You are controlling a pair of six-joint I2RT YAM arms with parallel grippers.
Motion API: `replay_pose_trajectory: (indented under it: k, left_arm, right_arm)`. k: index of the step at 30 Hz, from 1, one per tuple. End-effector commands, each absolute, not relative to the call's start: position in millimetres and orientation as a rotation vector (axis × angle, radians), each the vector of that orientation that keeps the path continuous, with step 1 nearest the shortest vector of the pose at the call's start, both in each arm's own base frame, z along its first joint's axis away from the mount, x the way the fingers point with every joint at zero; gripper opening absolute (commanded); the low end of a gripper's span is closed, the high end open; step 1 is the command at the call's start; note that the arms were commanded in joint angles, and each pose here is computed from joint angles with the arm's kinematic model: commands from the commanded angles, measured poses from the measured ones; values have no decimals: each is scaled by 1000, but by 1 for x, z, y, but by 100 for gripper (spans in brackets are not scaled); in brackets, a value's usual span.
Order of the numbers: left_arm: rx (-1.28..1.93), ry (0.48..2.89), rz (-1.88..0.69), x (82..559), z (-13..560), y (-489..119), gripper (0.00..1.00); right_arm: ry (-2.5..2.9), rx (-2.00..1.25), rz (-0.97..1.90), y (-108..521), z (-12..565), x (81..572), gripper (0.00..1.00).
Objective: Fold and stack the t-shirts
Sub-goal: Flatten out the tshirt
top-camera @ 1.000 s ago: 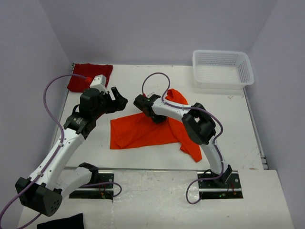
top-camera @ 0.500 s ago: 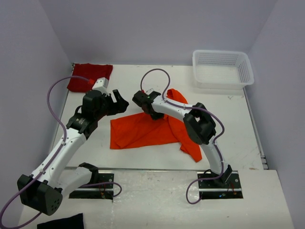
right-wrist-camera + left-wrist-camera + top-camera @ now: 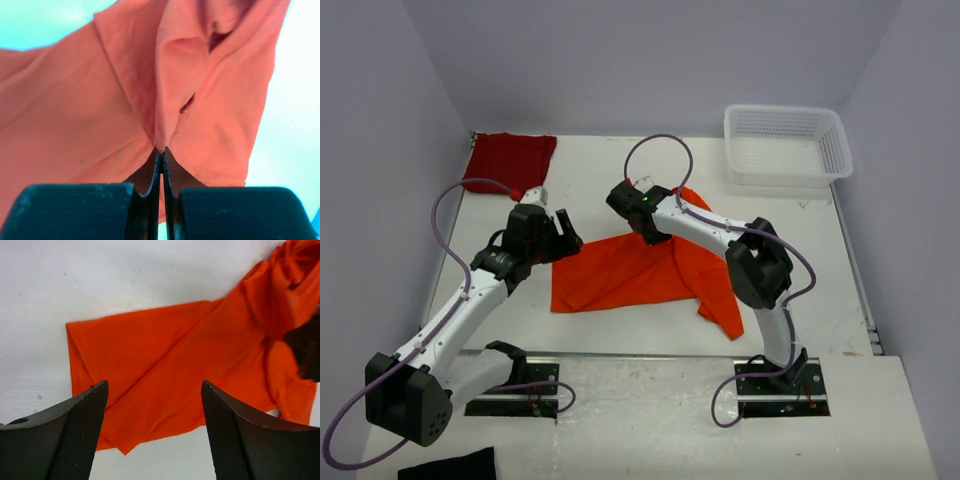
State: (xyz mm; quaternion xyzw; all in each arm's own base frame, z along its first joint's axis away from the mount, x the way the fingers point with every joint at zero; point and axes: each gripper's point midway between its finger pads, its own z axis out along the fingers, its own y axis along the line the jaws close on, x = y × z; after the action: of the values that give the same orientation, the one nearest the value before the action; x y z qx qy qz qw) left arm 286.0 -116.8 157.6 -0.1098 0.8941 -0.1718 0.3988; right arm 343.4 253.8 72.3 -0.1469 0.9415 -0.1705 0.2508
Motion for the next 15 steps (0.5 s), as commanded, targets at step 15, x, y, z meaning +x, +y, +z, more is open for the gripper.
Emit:
replay_pose_trajectory:
  k: [15]
  left_arm:
    - [-436,2379,-345,249,98,-121,75]
  right_arm:
    - [2408,-271,-160,257,132,365,0]
